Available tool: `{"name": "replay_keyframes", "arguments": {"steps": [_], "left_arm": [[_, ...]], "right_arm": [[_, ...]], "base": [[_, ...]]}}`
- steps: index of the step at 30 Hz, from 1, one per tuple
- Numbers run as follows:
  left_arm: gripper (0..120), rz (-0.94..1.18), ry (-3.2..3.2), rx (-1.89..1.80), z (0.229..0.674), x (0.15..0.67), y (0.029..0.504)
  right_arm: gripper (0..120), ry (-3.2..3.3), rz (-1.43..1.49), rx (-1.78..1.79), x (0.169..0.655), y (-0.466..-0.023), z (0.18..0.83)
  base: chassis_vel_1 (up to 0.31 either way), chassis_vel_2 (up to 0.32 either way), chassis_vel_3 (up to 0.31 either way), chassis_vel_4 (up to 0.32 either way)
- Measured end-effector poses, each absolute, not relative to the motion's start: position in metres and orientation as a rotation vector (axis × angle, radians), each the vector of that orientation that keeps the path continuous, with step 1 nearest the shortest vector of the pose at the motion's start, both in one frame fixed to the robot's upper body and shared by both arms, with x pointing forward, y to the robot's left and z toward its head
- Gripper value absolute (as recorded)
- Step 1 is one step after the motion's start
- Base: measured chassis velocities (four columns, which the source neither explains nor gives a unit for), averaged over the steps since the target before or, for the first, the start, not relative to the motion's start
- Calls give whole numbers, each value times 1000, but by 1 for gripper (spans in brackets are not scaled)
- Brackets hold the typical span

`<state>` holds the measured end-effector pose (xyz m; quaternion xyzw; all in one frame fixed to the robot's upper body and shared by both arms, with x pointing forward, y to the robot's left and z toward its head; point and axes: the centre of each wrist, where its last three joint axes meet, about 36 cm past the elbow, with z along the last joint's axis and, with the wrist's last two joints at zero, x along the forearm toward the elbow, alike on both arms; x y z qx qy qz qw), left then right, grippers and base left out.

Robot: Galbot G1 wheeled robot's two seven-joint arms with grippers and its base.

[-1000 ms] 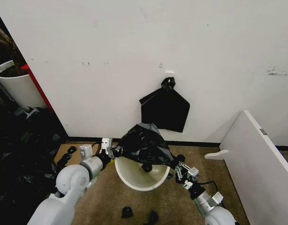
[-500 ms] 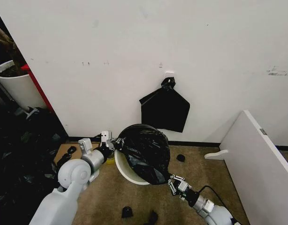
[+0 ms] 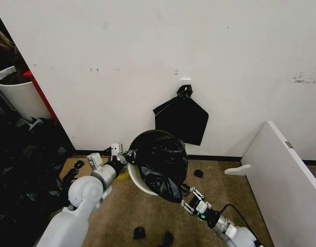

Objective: Place the garbage bag over the trash bin.

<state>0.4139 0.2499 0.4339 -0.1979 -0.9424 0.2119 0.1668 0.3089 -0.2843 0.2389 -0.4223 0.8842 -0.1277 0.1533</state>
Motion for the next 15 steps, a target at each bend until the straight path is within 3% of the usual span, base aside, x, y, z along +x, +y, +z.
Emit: {"name": "replay_keyframes", "arguments": {"steps": [9,15], "left_arm": [[1,574,-2714,-460,412,419,259],[1,565,-2716,-456,408,419,256]], "right_arm": [[88,2462,-336,-1385,325,-325,258],[100,2436,-231,-1335,331,-319,271]], "base": [[0,0,0,0],[0,0,0,0]]}}
